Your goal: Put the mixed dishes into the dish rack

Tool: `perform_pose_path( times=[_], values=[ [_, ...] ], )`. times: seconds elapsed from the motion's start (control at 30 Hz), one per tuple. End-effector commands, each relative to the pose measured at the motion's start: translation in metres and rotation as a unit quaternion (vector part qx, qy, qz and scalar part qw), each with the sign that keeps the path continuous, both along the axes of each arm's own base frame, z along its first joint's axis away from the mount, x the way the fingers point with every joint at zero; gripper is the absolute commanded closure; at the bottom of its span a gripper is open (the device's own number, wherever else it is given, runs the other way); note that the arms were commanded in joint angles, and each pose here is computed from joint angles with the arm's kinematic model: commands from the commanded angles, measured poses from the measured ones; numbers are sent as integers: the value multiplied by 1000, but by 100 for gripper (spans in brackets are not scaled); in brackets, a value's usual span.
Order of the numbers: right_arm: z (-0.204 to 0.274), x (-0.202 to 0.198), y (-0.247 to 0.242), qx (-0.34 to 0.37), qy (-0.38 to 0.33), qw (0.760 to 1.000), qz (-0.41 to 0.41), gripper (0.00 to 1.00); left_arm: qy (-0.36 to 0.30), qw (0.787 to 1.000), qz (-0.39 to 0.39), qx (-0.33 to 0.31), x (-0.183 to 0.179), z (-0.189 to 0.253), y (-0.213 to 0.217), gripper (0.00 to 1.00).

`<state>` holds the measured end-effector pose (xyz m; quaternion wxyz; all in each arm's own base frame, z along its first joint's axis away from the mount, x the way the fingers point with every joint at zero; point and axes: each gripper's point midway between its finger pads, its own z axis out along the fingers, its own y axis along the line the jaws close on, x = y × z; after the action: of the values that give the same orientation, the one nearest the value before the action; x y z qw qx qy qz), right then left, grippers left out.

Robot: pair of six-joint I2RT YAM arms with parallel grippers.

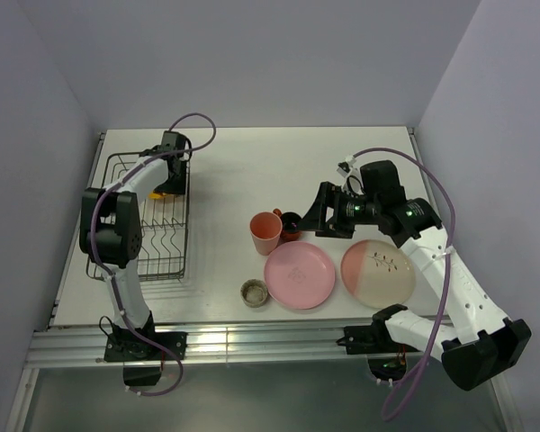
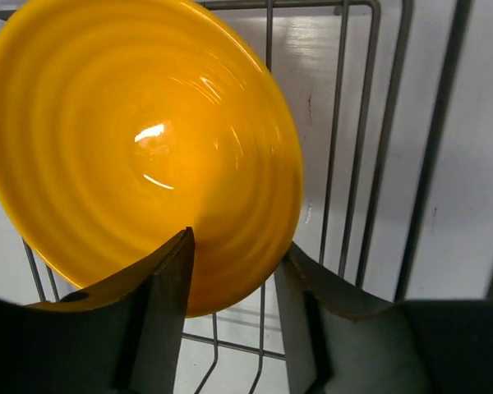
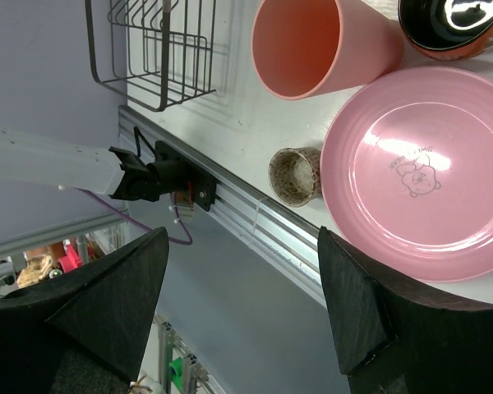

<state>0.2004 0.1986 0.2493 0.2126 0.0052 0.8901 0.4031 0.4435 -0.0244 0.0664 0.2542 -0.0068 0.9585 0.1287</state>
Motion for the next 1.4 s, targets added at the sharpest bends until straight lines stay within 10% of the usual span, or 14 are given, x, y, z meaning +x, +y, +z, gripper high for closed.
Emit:
perform_pose_path(
  times=[0.0, 0.3, 0.8, 1.37],
  values=[
    [1, 6, 0, 5, -11, 1000, -6, 20, -39, 999, -2, -25, 26, 17, -1, 53],
    [5, 7, 0, 4, -16, 1000, -6, 20, -57, 995, 8, -87, 32, 28, -7, 100],
    [3, 5, -2, -8, -13, 1000, 3, 20, -188, 924, -31, -333, 14, 148, -48, 100],
    [-4, 4, 1, -6, 1, 1000, 10, 21, -214, 671, -137, -697, -40, 184, -53, 100]
  ],
)
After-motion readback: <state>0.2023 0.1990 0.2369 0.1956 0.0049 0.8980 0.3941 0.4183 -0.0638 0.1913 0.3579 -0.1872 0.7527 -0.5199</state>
